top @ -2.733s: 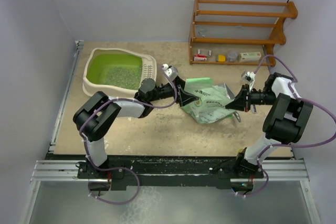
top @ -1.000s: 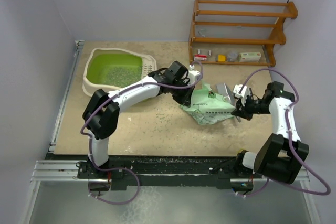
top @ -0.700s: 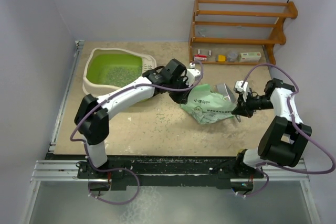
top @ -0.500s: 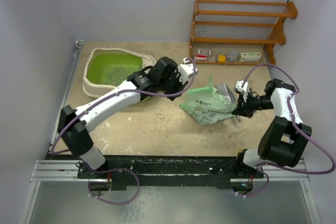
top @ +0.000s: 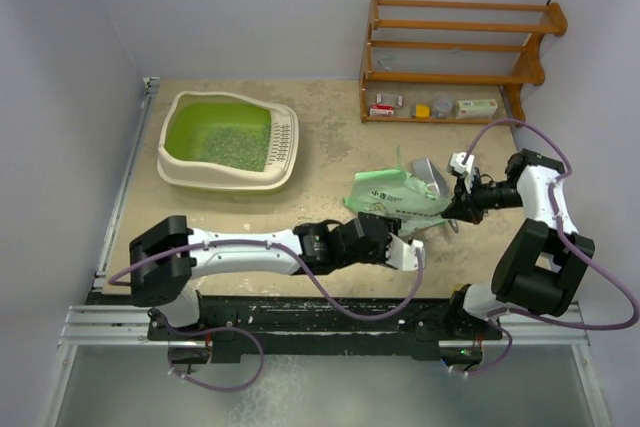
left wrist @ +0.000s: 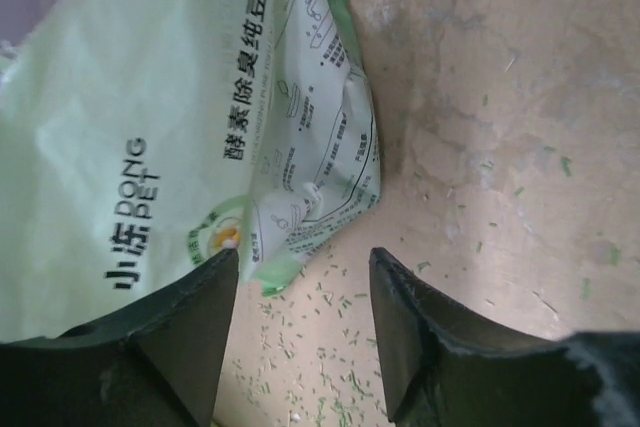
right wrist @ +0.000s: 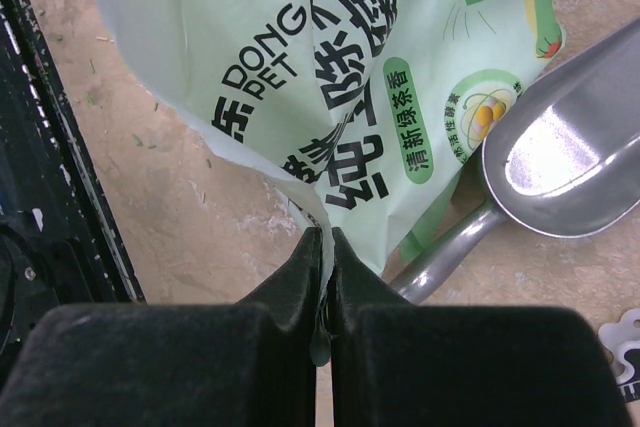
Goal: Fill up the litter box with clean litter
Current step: Adjust the cat litter bag at the center of the board, then close the cat litter bag at the center of the board.
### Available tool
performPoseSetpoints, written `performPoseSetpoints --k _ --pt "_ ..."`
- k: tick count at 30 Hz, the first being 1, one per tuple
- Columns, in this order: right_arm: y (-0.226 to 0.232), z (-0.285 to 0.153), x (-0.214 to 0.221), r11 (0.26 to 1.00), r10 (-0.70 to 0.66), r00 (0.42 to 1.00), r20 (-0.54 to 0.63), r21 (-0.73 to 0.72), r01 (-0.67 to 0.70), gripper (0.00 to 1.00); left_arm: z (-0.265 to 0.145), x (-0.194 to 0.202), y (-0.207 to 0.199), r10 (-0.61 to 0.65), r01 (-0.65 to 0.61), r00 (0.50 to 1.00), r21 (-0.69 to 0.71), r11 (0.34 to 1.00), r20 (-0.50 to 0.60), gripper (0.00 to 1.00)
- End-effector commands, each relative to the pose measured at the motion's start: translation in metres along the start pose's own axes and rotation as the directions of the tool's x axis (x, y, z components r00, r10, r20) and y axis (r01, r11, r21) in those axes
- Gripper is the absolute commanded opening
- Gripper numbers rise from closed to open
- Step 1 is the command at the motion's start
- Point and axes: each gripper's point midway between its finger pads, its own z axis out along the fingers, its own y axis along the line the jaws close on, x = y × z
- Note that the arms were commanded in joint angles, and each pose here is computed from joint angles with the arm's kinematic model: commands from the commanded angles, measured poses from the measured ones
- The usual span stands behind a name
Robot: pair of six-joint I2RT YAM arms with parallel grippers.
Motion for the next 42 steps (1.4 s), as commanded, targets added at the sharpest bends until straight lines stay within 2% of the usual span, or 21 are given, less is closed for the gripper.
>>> performPoseSetpoints --k 1,3,9,15,18,25,32,42 --pt "0.003 -0.006 -0.013 1.000 -0.024 0.999 0.028 -0.013 0.025 0.02 0.003 -0.017 0.048 0.158 -0.126 0.985 -0.333 0.934 0.069 0.57" --pt "0.005 -0.006 -0.013 0.999 -0.033 0.999 0.027 -0.019 0.033 0.02 0.005 -0.018 0.057 0.179 -0.132 0.981 -0.410 0.903 0.078 0.67" --pt "0.014 -0.004 -0.008 0.999 -0.038 0.999 0.018 -0.034 0.039 0.02 0.017 -0.029 0.072 0.258 -0.186 0.963 -0.512 0.839 0.073 0.82" --pt "0.023 -0.002 -0.006 0.998 -0.051 0.998 0.026 -0.045 0.052 0.02 0.045 -0.022 0.077 0.303 -0.255 0.953 -0.471 0.845 0.028 0.84" --pt "0.030 -0.001 -0.005 0.997 -0.068 0.997 0.026 -0.045 0.069 0.02 0.053 -0.017 0.086 0.282 -0.246 0.959 -0.437 0.865 0.018 0.84" --pt "0.042 0.000 0.000 0.993 -0.106 0.994 0.015 -0.042 0.107 0.03 0.056 -0.001 0.105 0.239 -0.229 0.971 -0.320 0.919 -0.007 0.78" --pt "0.041 -0.002 -0.006 0.992 -0.113 0.993 0.032 -0.050 0.114 0.03 0.070 0.026 0.088 0.248 -0.253 0.967 -0.106 0.962 -0.058 0.73" --pt "0.043 -0.004 -0.015 0.991 -0.115 0.992 0.061 -0.069 0.119 0.03 0.080 0.060 0.089 0.308 -0.311 0.941 0.004 0.950 -0.142 0.49"
